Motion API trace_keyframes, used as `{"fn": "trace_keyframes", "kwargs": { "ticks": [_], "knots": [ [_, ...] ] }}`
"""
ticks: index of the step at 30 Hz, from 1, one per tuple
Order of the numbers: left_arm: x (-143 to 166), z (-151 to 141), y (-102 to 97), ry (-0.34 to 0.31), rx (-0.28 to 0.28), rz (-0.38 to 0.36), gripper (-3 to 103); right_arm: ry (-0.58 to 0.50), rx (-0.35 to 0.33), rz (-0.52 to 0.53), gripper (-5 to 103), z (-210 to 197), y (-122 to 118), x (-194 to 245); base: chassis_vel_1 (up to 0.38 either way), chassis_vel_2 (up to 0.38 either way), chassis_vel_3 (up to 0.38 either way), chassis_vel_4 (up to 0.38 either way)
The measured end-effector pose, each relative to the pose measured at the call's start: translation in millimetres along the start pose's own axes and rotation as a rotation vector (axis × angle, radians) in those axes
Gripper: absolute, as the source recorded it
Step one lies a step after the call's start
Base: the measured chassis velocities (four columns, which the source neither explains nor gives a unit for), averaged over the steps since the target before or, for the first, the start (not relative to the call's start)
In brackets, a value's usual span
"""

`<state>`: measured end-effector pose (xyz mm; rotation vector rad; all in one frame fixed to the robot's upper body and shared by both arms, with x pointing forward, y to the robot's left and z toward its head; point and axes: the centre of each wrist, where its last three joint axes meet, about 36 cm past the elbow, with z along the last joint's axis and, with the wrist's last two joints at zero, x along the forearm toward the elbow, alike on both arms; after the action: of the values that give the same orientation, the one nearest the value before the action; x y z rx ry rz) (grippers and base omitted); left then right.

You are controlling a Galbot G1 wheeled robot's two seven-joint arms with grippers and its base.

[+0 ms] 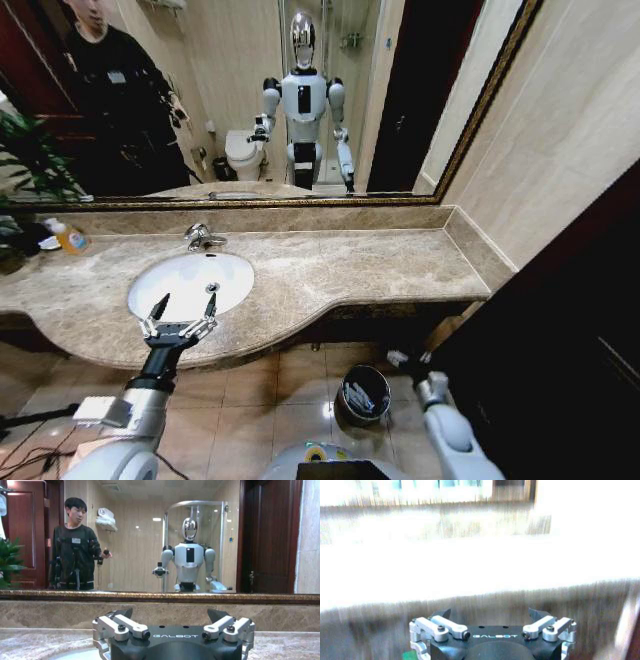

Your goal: Pick up the trash from the sink and place it in the trash bin.

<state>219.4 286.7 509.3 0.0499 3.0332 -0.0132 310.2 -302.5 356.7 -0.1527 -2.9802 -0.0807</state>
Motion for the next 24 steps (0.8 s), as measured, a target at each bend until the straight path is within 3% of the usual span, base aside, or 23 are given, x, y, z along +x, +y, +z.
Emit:
{"fn": "trace_keyframes", "kwargs": {
  "ticks": [2, 10, 15, 24],
  "knots": [
    [0.0, 0.0, 0.0, 0.0, 0.0, 0.0, 100, -0.066, -0.015, -0.004, 100, -44.0, 6.4, 8.0, 0.0, 0.0, 0.0, 0.0],
    [0.0, 0.0, 0.0, 0.0, 0.0, 0.0, 100, -0.19, -0.002, -0.032, 100, -97.0, 13.8, 19.7, 0.0, 0.0, 0.0, 0.0],
    [0.0, 0.0, 0.0, 0.0, 0.0, 0.0, 100, -0.258, -0.017, -0.098, 100, -106.5, 24.0, 28.7, 0.0, 0.0, 0.0, 0.0],
    [0.0, 0.0, 0.0, 0.0, 0.0, 0.0, 100, -0.311, -0.002, -0.217, 100, -103.0, 18.5, 25.7, 0.0, 0.0, 0.0, 0.0]
  ]
}}
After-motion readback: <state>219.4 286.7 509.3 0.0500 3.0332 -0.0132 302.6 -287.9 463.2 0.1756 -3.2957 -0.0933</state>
